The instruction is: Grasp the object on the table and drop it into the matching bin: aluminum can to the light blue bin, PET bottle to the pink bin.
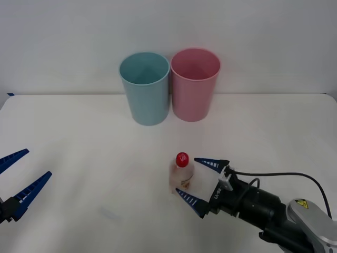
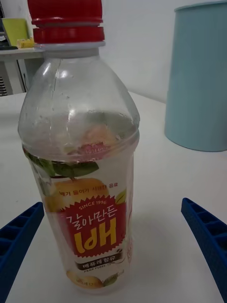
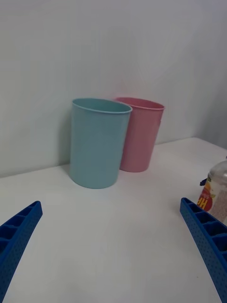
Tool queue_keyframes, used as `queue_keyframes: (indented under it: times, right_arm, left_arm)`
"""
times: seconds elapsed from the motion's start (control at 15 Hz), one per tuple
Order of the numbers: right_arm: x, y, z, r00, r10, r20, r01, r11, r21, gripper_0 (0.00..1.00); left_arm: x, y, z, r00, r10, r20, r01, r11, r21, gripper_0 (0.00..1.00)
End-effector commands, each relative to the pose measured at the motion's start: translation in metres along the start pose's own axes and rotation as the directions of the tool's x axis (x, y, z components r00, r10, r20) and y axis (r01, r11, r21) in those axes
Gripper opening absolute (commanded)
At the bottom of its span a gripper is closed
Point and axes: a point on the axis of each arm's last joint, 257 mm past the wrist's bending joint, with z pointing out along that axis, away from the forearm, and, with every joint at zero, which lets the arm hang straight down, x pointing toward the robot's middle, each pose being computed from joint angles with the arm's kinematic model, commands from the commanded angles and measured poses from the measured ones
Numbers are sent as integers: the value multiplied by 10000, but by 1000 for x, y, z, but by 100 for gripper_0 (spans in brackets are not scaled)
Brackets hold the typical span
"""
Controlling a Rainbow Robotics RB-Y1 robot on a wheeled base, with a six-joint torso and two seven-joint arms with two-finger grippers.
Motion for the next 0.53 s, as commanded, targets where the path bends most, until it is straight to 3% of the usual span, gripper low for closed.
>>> queue_keyframes:
  times: [0.07, 0.53]
  right_arm:
    - [5, 2, 16, 10000, 2, -37, -3, 9999, -128, 100]
    - [3, 2, 36, 9999, -156, 32, 157, 9997, -193, 100]
  left_arm:
    - [0, 0, 0, 10000, 1, 0, -1, 10000, 0, 100]
    - [0, 0, 0, 10000, 1, 0, -1, 10000, 0, 100]
